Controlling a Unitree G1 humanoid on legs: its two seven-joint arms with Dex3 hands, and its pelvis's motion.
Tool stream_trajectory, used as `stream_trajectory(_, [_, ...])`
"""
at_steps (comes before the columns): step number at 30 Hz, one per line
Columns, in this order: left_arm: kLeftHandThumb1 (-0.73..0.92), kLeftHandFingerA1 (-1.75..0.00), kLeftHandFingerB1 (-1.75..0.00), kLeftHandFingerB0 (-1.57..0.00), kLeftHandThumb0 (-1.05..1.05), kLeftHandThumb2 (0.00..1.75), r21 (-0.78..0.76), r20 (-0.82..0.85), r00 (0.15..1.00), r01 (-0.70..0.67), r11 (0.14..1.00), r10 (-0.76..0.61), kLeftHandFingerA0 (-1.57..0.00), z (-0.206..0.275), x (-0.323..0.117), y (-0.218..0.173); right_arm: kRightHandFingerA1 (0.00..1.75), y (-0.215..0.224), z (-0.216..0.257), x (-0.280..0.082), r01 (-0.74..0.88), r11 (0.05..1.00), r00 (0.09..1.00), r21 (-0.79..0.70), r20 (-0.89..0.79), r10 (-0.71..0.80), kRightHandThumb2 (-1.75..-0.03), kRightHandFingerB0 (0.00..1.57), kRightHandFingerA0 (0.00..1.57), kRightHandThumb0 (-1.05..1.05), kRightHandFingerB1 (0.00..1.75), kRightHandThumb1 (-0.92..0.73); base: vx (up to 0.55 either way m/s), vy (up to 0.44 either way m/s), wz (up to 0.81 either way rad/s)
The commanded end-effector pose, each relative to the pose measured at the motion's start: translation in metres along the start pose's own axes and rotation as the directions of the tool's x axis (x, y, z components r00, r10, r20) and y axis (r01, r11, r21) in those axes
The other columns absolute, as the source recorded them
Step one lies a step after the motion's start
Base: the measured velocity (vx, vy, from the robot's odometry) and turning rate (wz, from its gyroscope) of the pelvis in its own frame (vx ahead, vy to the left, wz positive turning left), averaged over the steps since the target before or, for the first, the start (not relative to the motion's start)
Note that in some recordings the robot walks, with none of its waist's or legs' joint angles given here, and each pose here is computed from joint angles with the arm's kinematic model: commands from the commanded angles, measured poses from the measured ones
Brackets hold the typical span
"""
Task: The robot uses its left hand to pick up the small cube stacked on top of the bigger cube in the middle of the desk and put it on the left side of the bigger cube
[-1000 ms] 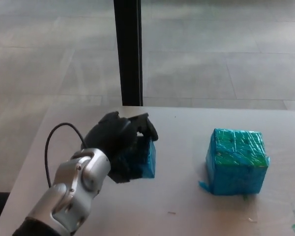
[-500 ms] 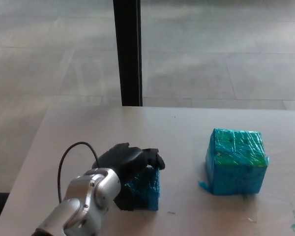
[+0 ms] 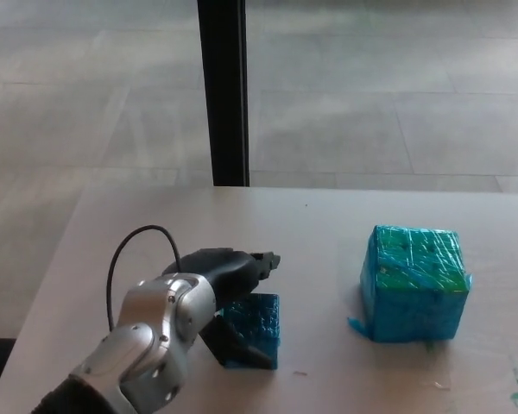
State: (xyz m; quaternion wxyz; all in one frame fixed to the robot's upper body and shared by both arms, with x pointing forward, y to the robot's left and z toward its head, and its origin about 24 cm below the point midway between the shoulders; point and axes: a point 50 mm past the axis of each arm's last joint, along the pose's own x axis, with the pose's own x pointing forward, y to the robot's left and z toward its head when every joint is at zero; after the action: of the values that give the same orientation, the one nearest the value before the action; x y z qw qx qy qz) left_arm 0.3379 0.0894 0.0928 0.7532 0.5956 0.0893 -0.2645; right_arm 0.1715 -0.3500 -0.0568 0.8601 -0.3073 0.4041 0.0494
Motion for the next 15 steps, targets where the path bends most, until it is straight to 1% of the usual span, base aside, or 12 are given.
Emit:
stream_trajectory(1, [0.52, -0.16, -0.01, 0.0, -0.9, 0.98, -0.096, -0.074, 0.997, 0.005, 0.995, -0.013, 0.0, -0.013, -0.008, 0.012, 0.89, -0.002, -0.007, -0.003, 0.015, 1.0, 1.0, 0.015, -0.012, -0.015, -0.76, 0.74, 0.88, -0.6, 0.67, -0.38, 0.0, 0.0, 0.0])
stream_trajectory(5, [0.53, -0.16, 0.0, 0.0, -0.97, 0.97, -0.202, -0.008, 0.995, -0.103, 0.974, 0.103, 0.0, -0.023, -0.026, 0.031, 0.91, -0.003, -0.005, -0.004, 0.014, 1.0, 1.0, 0.013, -0.008, -0.014, -0.8, 0.72, 0.9, -0.55, 0.68, -0.36, 0.0, 0.0, 0.0])
stream_trajectory(6, [0.5, -0.24, 0.0, 0.0, -0.88, 0.92, -0.335, 0.039, 0.983, -0.155, 0.93, 0.177, 0.0, -0.034, -0.044, 0.042, 0.89, -0.003, -0.006, -0.004, 0.01, 1.0, 1.0, 0.018, -0.007, -0.01, -0.8, 0.72, 0.85, -0.55, 0.66, -0.37, 0.0, 0.0, 0.0])
stream_trajectory(7, [0.5, -0.24, 0.0, 0.0, -0.88, 0.92, -0.381, 0.054, 0.977, -0.17, 0.909, 0.205, 0.0, -0.038, -0.05, 0.045, 0.89, -0.003, -0.006, -0.004, 0.009, 1.0, 1.0, 0.019, -0.008, -0.009, -0.8, 0.72, 0.85, -0.55, 0.66, -0.37, 0.0, 0.0, 0.0])
stream_trajectory(8, [0.53, -0.29, 0.0, 0.0, -1.02, 0.64, -0.427, 0.071, 0.97, -0.183, 0.886, 0.234, 0.0, -0.046, -0.056, 0.048, 0.89, -0.004, -0.007, -0.005, 0.009, 1.0, 1.0, 0.017, -0.01, -0.009, -0.81, 0.71, 0.85, -0.56, 0.68, -0.36, 0.0, 0.0, 0.0])
stream_trajectory(9, [0.53, -0.29, 0.0, 0.0, -1.02, 0.64, -0.476, 0.089, 0.957, -0.204, 0.856, 0.277, 0.0, -0.057, -0.066, 0.052, 0.89, -0.004, -0.007, -0.005, 0.009, 1.0, 1.0, 0.016, -0.012, -0.009, -0.81, 0.71, 0.85, -0.56, 0.68, -0.36, 0.0, 0.0, 0.0])
stream_trajectory(10, [0.48, -0.29, -0.03, 0.0, -1.0, 0.7, -0.568, 0.098, 0.94, -0.216, 0.794, 0.326, 0.0, -0.072, -0.075, 0.055, 0.89, -0.005, -0.008, -0.005, 0.009, 1.0, 1.0, 0.012, -0.012, -0.009, -0.81, 0.71, 0.85, -0.57, 0.68, -0.37, 0.0, 0.0, 0.0])
stream_trajectory(11, [0.48, -0.29, -0.03, 0.0, -1.0, 0.7, -0.579, 0.1, 0.939, -0.215, 0.787, 0.33, 0.0, -0.073, -0.076, 0.055, 0.89, -0.005, -0.009, -0.006, 0.01, 1.0, 1.0, 0.012, -0.013, -0.01, -0.81, 0.71, 0.85, -0.57, 0.68, -0.37, 0.0, 0.0, 0.0])
stream_trajectory(12, [0.45, -0.1, 0.0, 0.0, -0.89, 0.96, -0.561, 0.073, 0.933, -0.254, 0.788, 0.353, 0.0, -0.086, -0.086, 0.059, 0.9, -0.006, -0.009, -0.006, 0.009, 1.0, 1.0, 0.002, -0.019, -0.009, -0.8, 0.71, 0.85, -0.58, 0.68, -0.36, 0.0, 0.0, 0.0])
stream_trajectory(13, [0.48, -0.11, 0.0, 0.0, -0.92, 0.96, -0.591, 0.061, 0.921, -0.278, 0.757, 0.386, 0.0, -0.097, -0.095, 0.064, 0.91, -0.005, -0.01, -0.006, 0.01, 1.0, 1.0, 0.007, -0.018, -0.01, -0.8, 0.72, 0.85, -0.57, 0.67, -0.36, 0.0, 0.0, 0.0])
stream_trajectory(14, [0.52, -0.3, -0.02, 0.0, -0.92, 0.64, -0.655, -0.036, 0.895, -0.356, 0.666, 0.444, 0.0, -0.119, -0.119, 0.067, 0.9, -0.006, -0.011, -0.007, 0.01, 1.0, 1.0, 0.002, -0.018, -0.01, -0.79, 0.71, 0.82, -0.59, 0.67, -0.38, 0.0, 0.0, 0.0])
stream_trajectory(15, [0.4, -0.37, -0.14, 0.0, -0.87, 0.78, -0.674, -0.086, 0.872, -0.407, 0.617, 0.481, 0.0, -0.13, -0.134, 0.068, 0.87, -0.006, -0.011, -0.007, 0.009, 1.0, 1.0, -0.001, -0.022, -0.009, -0.77, 0.72, 0.81, -0.58, 0.66, -0.39, 0.0, 0.0, 0.0])
